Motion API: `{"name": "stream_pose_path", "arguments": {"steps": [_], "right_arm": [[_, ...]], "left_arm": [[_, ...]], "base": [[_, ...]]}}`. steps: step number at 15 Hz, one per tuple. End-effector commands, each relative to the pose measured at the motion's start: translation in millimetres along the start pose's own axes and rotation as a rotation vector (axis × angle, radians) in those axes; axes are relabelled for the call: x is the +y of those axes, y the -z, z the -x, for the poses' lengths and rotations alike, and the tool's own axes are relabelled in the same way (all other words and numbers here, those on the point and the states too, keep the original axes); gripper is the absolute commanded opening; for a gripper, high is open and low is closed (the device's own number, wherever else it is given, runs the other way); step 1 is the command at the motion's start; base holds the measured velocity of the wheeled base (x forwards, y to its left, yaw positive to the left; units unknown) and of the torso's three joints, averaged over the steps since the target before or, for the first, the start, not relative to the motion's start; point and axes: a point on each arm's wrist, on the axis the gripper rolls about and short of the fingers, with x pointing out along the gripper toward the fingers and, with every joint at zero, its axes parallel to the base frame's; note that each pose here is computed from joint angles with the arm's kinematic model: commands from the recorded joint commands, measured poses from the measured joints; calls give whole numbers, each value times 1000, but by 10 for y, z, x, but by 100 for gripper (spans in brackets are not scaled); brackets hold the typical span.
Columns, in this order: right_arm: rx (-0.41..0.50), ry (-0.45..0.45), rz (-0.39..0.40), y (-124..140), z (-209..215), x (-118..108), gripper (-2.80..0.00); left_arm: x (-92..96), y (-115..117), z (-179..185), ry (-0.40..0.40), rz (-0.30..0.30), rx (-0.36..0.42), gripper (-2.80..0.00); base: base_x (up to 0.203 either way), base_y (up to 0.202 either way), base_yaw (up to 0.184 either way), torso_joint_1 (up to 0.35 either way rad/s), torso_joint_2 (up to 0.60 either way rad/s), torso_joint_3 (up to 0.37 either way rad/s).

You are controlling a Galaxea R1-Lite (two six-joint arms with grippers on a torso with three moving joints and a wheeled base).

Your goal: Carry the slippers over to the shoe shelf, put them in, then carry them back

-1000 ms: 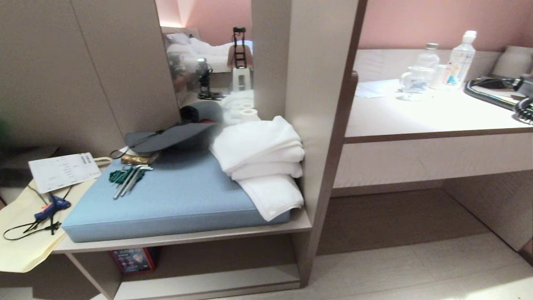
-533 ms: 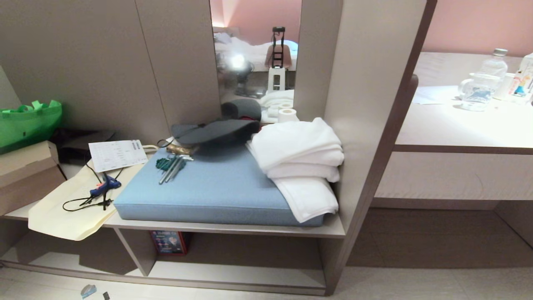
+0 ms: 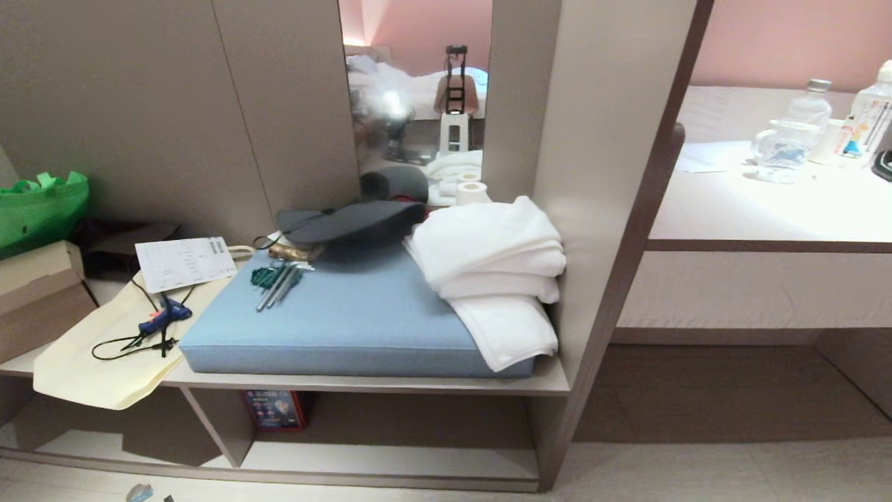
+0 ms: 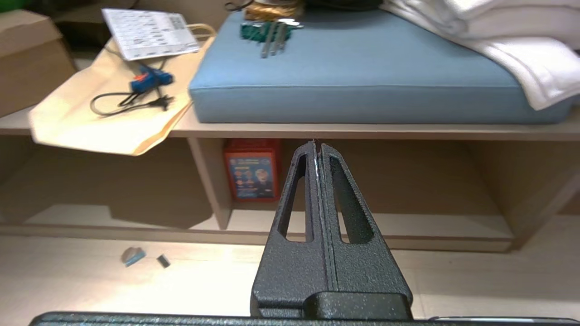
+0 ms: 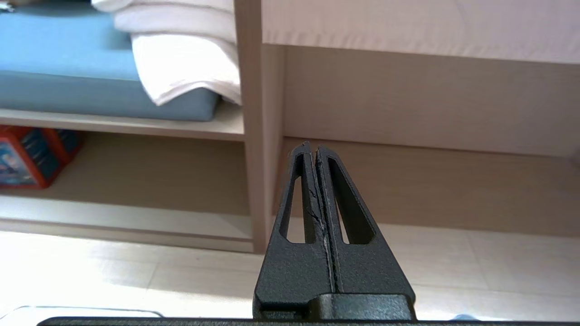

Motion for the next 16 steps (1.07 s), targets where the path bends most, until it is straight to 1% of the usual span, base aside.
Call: {"name": "stream_pose_path", "arguments": {"steps": [1, 3, 16], "right_arm": [[1, -1, 1, -1, -1, 0, -280], [1, -1, -1, -1, -1, 0, -280], [2, -1, 1, 2, -2, 0, -280]], "left_arm": [[0, -1, 0, -1, 0, -1, -280], [0, -1, -1, -1, 0, 1, -280], [0, -3, -1, -1, 0, -1, -280]], "base": [[0, 0, 0, 0, 0, 0], [1, 125, -6, 2, 3, 0], [0, 194, -2, 3, 3, 1]]}}
